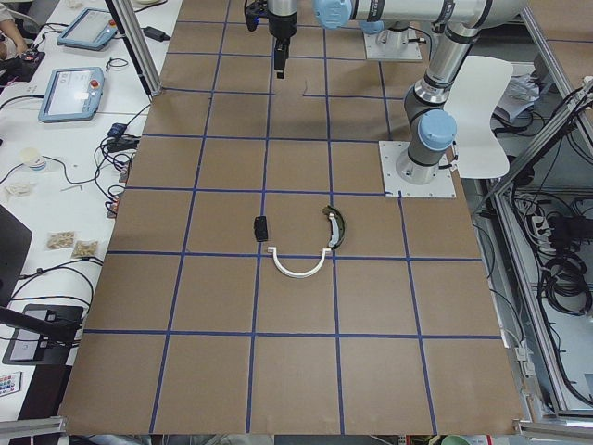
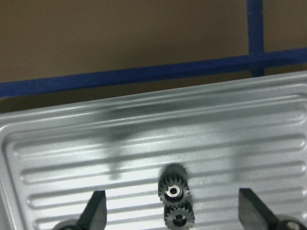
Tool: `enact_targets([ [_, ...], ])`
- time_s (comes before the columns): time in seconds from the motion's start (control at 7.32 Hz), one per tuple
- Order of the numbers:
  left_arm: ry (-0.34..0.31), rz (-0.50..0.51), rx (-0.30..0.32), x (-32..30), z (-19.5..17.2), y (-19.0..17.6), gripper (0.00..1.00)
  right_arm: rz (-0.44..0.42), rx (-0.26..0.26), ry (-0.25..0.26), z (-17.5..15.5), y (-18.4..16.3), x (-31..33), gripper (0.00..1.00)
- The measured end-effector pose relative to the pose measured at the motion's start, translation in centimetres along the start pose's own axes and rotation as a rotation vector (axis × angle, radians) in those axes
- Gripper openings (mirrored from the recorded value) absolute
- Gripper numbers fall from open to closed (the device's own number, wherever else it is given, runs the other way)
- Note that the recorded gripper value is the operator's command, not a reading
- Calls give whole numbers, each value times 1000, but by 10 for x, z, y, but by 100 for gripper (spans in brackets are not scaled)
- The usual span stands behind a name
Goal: Place bearing gear from tray to pile
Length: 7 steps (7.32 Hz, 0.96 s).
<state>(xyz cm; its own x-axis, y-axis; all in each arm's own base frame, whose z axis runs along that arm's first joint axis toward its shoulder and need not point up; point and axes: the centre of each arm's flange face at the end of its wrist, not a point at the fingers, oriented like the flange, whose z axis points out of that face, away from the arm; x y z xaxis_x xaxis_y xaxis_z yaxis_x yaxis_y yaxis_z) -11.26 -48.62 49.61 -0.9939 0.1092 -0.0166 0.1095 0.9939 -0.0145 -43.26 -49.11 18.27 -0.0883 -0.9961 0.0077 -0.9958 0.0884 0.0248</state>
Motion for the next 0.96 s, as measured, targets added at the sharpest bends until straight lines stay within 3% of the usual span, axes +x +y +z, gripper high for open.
enact_targets([
  [0.14, 0, 0, 0, 0, 0, 0, 100, -10, 7, -5, 5, 0, 0, 85],
  [0.41, 0, 0, -1, 1, 0, 1, 100, -21, 21, 2, 8, -2, 1, 12],
  [0.55, 1, 0, 0, 1, 0, 1, 100, -24, 23, 8, 7, -2, 2, 0],
  [0.96, 1, 0, 1, 0, 0, 1, 100, -23, 19, 13, 3, -2, 3, 0],
])
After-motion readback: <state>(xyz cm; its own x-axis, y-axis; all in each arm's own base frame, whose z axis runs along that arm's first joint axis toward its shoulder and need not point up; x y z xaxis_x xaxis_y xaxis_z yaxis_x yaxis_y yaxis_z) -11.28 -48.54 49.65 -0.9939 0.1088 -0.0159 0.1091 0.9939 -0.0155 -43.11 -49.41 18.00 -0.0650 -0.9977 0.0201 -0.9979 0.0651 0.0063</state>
